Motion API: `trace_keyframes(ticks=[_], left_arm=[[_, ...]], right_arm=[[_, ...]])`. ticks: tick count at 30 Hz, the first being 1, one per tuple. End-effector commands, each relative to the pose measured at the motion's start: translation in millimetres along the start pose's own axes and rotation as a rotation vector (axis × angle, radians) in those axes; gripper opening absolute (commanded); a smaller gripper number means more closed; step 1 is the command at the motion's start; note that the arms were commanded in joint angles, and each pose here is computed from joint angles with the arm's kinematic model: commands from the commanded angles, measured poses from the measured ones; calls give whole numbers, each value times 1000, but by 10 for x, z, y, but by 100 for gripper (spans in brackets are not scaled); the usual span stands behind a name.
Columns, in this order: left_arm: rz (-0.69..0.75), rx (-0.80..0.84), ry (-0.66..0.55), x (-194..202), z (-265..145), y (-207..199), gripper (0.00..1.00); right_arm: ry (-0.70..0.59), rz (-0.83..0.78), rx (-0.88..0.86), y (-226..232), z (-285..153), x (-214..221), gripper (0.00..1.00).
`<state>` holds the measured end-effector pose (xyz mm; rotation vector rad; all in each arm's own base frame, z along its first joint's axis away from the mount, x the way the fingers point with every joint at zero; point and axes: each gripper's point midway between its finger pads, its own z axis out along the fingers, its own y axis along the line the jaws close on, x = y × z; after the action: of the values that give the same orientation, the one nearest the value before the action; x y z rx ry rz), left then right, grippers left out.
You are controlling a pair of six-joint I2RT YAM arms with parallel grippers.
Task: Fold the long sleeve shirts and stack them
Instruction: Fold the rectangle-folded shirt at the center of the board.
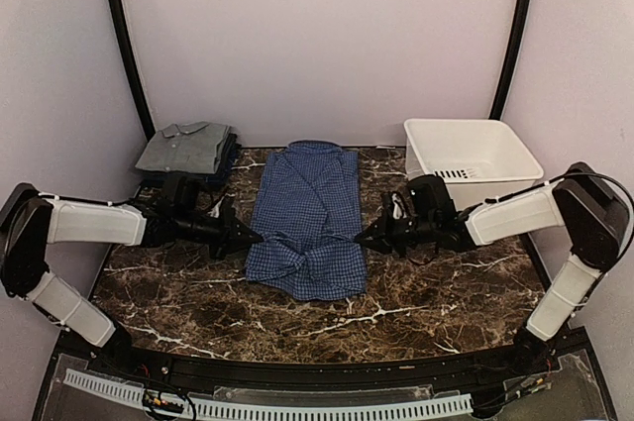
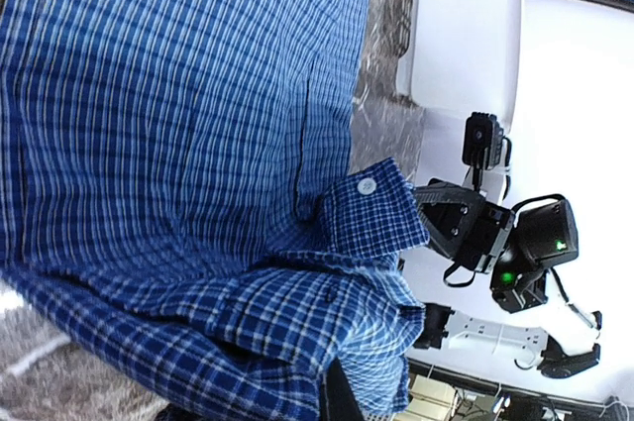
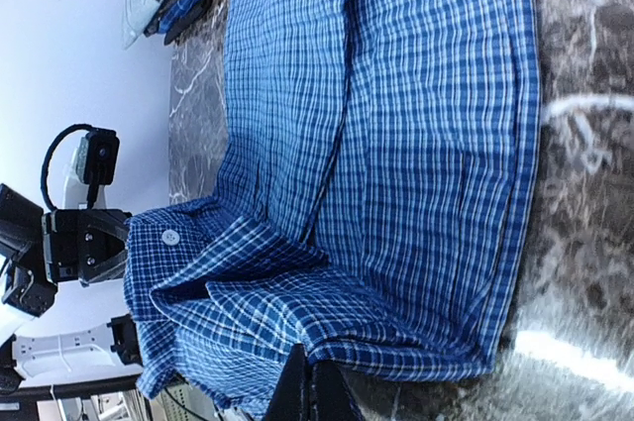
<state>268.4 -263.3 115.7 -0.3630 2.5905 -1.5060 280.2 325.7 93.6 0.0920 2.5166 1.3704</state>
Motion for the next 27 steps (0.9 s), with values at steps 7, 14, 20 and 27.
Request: trace_keyframes(ticks=[7,14,20,27], left_arm=[[46,33,-160,-1057,348,-52,0],[-14,-30,-138,-1163,621,346,0],[-78,-78,-169,-1021,523,584,0],[-65,-71,-194,-897,350,526,0]], right_arm=[[-150,-35,13,-67,471,-918,0],[-148,-16,105,-383,623,-952,0],[-151,-3,154,-542,542,-852,0],[-159,-15,161,-530,383,-759,0]])
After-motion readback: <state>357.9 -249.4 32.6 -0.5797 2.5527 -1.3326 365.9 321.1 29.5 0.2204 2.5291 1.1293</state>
